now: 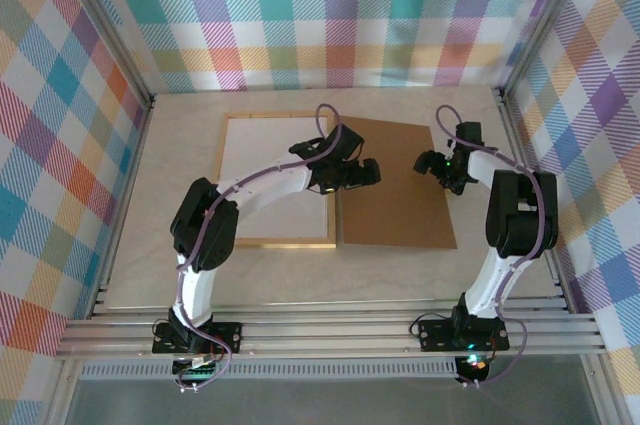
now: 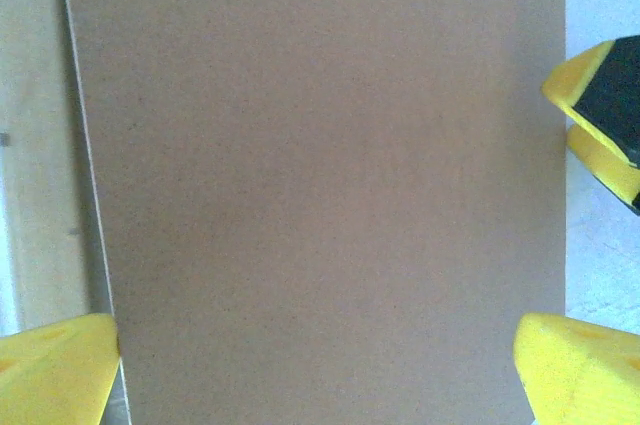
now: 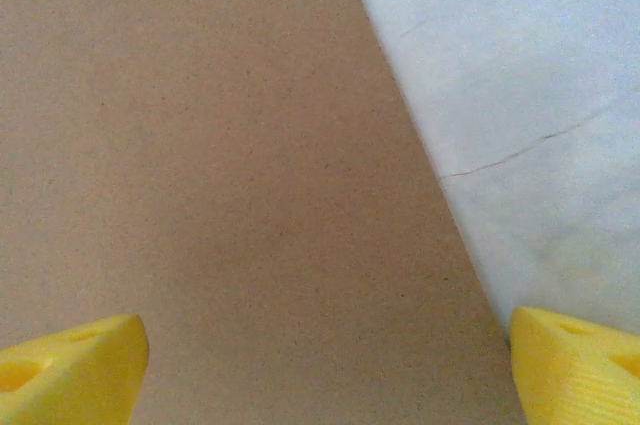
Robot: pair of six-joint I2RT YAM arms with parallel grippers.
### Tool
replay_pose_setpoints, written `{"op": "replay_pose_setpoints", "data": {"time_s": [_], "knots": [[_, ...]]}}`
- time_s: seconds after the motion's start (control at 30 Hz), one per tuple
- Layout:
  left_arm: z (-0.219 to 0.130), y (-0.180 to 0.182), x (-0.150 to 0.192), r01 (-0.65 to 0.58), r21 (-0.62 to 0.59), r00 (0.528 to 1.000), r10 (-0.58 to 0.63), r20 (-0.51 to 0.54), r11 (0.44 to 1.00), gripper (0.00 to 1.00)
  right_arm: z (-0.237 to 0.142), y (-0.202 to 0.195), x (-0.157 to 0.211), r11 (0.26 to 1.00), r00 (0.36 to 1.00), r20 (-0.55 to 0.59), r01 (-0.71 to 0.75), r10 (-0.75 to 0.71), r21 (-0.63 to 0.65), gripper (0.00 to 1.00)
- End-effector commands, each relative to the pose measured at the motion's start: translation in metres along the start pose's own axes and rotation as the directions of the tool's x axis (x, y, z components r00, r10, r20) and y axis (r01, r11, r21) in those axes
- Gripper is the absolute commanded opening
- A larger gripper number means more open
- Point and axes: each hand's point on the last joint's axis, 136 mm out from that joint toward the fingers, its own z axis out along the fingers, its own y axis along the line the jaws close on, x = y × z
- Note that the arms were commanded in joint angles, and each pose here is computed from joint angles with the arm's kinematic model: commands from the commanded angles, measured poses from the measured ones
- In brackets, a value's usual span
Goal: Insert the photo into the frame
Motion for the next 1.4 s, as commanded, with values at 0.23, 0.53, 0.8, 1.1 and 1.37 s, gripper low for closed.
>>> {"op": "replay_pose_setpoints", "data": {"time_s": [0.23, 0.53, 0.8, 1.1, 1.37], "knots": [[-0.025, 0.031, -0.025, 0.041, 0.029, 0.994, -0.044, 0.105, 0.999, 1.00, 0.019, 0.068, 0.097, 0.978, 0.949, -0.315, -0.084, 0.021, -0.189, 0.91], [-0.043, 0.048, -0.035, 0.036, 0.010, 0.987, -0.037, 0.158, 0.999, 1.00, 0.022, 0.064, 0.100, 0.985, 0.950, -0.313, -0.070, 0.018, -0.155, 0.91], [-0.049, 0.107, -0.044, 0.023, -0.171, 0.985, 0.006, 0.170, 0.985, 1.00, 0.018, 0.054, 0.093, 0.996, 0.961, -0.277, -0.003, -0.022, -0.090, 0.92], [-0.013, 0.115, -0.038, 0.007, -0.057, 0.992, 0.000, 0.129, 0.998, 1.00, 0.027, 0.054, 0.097, 0.994, 0.955, -0.294, -0.005, -0.028, -0.111, 0.94], [0.003, 0.097, -0.036, 0.020, 0.065, 0.993, -0.027, 0.111, 0.998, 1.00, 0.032, 0.053, 0.100, 0.993, 0.951, -0.307, -0.013, -0.025, -0.121, 0.94]]}}
